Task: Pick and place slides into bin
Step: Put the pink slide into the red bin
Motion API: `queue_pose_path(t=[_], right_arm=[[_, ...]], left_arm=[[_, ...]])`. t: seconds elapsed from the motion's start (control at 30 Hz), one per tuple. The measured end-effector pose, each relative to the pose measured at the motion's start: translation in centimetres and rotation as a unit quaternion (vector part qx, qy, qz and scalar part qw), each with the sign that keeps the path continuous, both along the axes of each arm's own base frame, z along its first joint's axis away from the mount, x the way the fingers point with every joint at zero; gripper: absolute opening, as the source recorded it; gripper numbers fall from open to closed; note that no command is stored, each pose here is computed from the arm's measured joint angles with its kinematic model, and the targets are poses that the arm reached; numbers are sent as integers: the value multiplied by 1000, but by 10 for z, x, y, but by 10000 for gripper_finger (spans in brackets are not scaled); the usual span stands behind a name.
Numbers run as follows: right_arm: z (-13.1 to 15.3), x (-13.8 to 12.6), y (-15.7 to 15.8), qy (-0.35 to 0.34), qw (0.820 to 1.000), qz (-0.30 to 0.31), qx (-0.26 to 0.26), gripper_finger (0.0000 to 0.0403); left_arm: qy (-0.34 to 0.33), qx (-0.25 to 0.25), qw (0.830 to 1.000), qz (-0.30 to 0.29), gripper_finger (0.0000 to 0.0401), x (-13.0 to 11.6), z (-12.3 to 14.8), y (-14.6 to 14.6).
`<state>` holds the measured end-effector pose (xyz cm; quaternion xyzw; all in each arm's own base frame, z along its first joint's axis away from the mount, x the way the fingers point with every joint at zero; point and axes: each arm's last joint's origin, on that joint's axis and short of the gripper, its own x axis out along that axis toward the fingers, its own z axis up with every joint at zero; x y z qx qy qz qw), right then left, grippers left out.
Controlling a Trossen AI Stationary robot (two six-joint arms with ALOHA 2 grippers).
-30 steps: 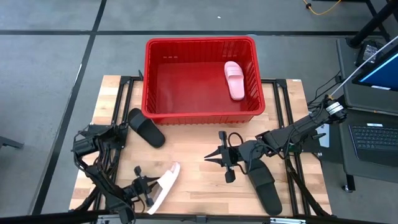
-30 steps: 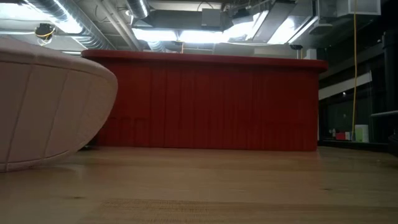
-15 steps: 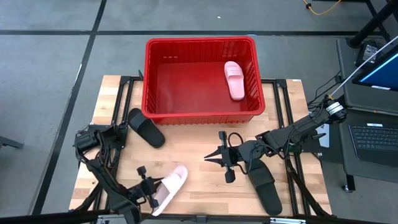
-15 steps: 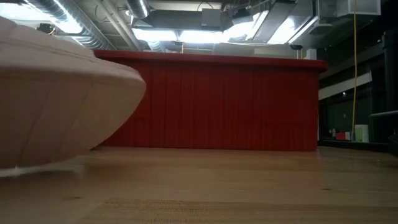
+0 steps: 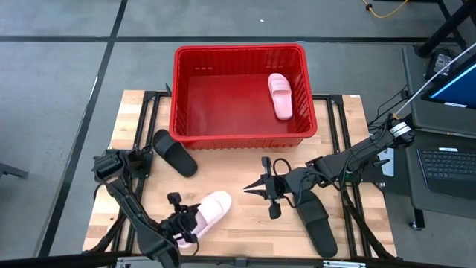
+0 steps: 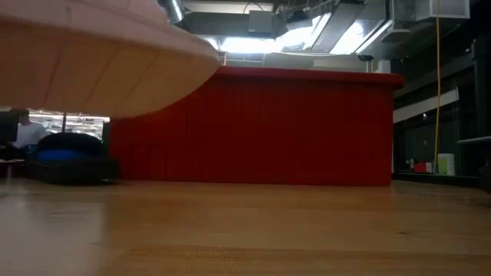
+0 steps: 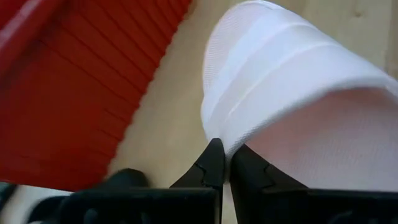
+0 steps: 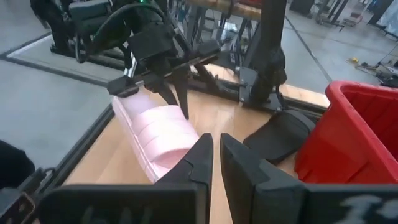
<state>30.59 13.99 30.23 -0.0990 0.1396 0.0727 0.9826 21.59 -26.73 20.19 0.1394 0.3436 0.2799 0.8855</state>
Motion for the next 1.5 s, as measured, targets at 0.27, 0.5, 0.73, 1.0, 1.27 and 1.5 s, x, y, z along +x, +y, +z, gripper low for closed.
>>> queue_pose_path(t=[0.27,0.5,0.73,1.0,1.27,1.5], right_arm=[[15,2,4,-72,997,30,24,33],[25,-1,14,-91,995,49,9,33],[47,2,27,-90,995,2,-45,33],[51,21,40,-23,988,-71,-134,33],[37,35,45,14,977,-121,-178,33],[39,35,43,7,976,-130,-175,33]], left_arm=[[-10,30,999,35,4,23,36,16],[9,77,996,33,3,45,61,33],[6,136,990,36,3,71,82,58],[28,185,981,43,3,91,97,81],[35,208,976,51,3,99,104,92],[49,216,974,54,3,103,104,99]])
